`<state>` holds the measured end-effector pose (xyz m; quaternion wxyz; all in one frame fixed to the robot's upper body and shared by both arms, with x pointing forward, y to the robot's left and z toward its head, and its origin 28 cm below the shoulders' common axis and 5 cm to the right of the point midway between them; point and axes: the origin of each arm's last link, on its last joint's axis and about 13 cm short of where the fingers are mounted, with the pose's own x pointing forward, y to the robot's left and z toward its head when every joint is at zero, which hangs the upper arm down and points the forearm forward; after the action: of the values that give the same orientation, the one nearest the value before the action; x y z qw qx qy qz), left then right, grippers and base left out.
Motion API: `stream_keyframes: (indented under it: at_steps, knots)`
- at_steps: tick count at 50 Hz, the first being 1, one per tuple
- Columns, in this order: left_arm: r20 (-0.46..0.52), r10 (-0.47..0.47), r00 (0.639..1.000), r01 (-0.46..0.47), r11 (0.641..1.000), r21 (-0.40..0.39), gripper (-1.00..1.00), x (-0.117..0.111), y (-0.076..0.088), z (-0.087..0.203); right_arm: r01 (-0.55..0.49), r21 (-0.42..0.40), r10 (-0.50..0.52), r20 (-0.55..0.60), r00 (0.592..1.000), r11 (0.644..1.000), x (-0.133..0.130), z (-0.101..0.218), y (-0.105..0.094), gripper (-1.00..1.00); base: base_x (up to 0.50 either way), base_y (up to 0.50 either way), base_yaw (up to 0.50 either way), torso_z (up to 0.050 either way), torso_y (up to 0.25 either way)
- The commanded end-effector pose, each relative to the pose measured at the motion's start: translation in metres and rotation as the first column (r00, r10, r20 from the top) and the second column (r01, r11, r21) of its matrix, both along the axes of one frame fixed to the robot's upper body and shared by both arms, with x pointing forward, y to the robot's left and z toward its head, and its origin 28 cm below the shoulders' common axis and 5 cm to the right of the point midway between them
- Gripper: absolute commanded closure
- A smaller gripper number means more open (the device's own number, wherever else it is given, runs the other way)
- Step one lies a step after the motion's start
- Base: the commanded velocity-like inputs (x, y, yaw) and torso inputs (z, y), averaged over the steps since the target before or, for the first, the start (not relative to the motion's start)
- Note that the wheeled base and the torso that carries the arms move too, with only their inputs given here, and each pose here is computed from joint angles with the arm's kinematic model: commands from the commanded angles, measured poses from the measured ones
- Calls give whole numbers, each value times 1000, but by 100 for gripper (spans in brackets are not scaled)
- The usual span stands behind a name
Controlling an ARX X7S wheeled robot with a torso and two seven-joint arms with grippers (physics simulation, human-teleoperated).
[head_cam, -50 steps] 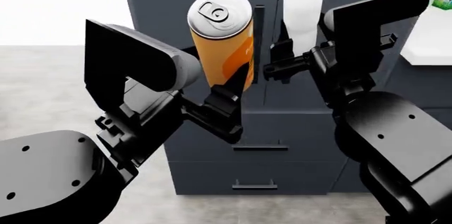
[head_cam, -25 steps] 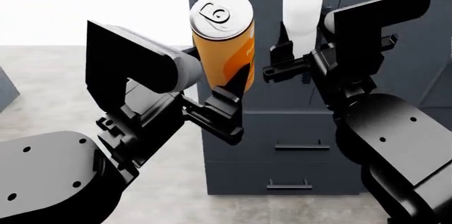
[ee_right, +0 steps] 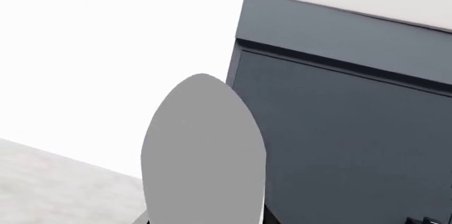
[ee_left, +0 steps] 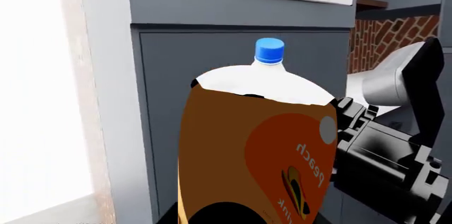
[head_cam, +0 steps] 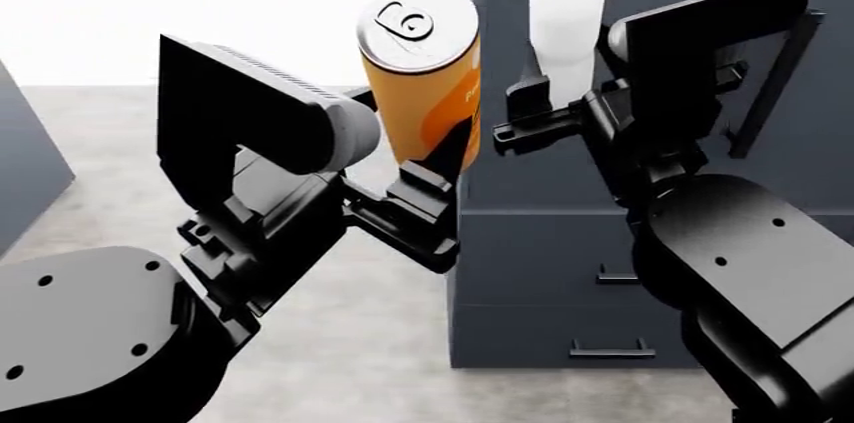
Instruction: Move the drinks to the dining counter.
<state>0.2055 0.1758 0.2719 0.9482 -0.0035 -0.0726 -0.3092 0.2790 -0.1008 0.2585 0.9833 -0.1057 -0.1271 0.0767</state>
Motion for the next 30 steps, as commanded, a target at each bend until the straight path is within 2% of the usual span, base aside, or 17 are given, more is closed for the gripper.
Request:
stream_keyframes:
  at_steps: [1,30]
  knots:
    - [6,8,1000,-8,1000,-12,100,-2,1,2,10,-7,-10,21,1000,1000,-2,3,-1,100,-1,500,0,0,0]
    - [1,6,1000,-6,1000,-11,100,-1,0,-1,15,-7,-14,18,1000,1000,-3,2,-3,100,-1,500,0,0,1]
